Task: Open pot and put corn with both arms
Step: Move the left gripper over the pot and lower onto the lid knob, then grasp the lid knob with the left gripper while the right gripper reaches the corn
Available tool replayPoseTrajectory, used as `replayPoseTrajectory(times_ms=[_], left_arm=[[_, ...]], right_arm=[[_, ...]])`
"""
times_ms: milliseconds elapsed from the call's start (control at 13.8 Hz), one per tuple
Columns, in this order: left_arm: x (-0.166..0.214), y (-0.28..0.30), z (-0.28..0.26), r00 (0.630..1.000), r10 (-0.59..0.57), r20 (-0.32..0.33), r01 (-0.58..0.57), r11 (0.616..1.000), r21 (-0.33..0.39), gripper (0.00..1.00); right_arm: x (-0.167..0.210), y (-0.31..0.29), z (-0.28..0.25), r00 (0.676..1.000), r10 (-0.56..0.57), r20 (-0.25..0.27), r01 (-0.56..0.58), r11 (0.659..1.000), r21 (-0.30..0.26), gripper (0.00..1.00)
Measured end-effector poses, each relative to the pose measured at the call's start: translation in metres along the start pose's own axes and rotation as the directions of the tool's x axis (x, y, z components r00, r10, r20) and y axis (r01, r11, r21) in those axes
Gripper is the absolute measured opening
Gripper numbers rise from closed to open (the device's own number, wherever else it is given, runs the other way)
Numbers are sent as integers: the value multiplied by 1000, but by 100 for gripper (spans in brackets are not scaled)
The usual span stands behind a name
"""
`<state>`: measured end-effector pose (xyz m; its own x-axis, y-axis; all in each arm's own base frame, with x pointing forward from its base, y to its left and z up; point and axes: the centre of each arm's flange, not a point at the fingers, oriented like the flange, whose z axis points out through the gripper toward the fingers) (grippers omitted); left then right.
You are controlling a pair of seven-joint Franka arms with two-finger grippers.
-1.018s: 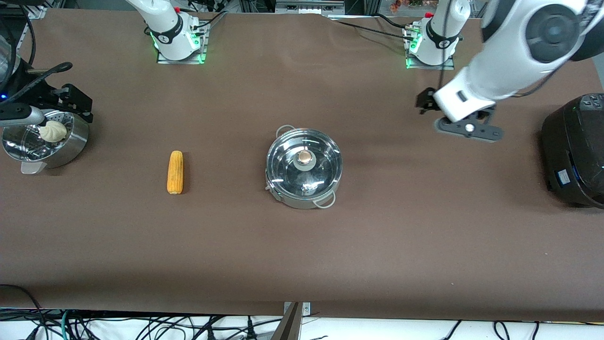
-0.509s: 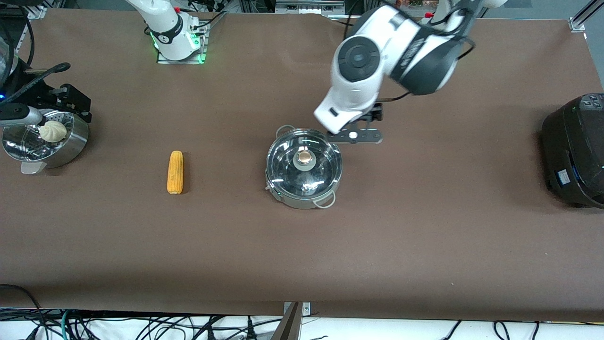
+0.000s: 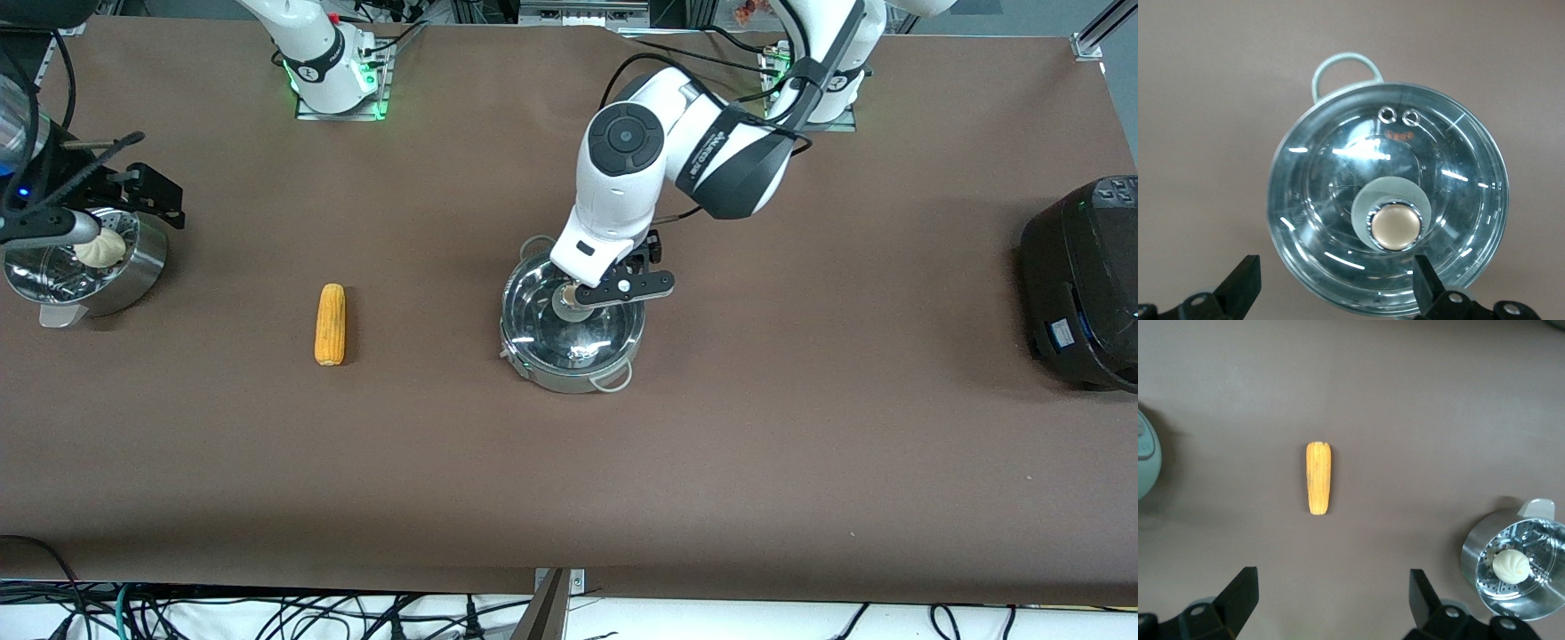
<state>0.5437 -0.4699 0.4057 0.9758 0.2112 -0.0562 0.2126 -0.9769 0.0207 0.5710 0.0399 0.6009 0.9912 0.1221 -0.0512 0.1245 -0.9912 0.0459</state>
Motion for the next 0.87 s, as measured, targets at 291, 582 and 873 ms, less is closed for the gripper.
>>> replayPoseTrajectory(times_ms=[291, 582, 873], left_arm=[[-17, 27, 34, 1000, 16, -14, -16, 1000, -16, 100], [-9, 28, 39, 999, 9, -44, -11, 999, -38, 100], [-3, 31, 41, 995, 21, -94, -26, 998, -49, 100]], right_arm=[[2, 1, 14, 999, 2, 53, -2, 1000, 5, 100], [15, -4, 51, 998, 1, 71, -5, 998, 61, 100], [26, -7, 124, 997, 3, 74, -8, 998, 64, 100]])
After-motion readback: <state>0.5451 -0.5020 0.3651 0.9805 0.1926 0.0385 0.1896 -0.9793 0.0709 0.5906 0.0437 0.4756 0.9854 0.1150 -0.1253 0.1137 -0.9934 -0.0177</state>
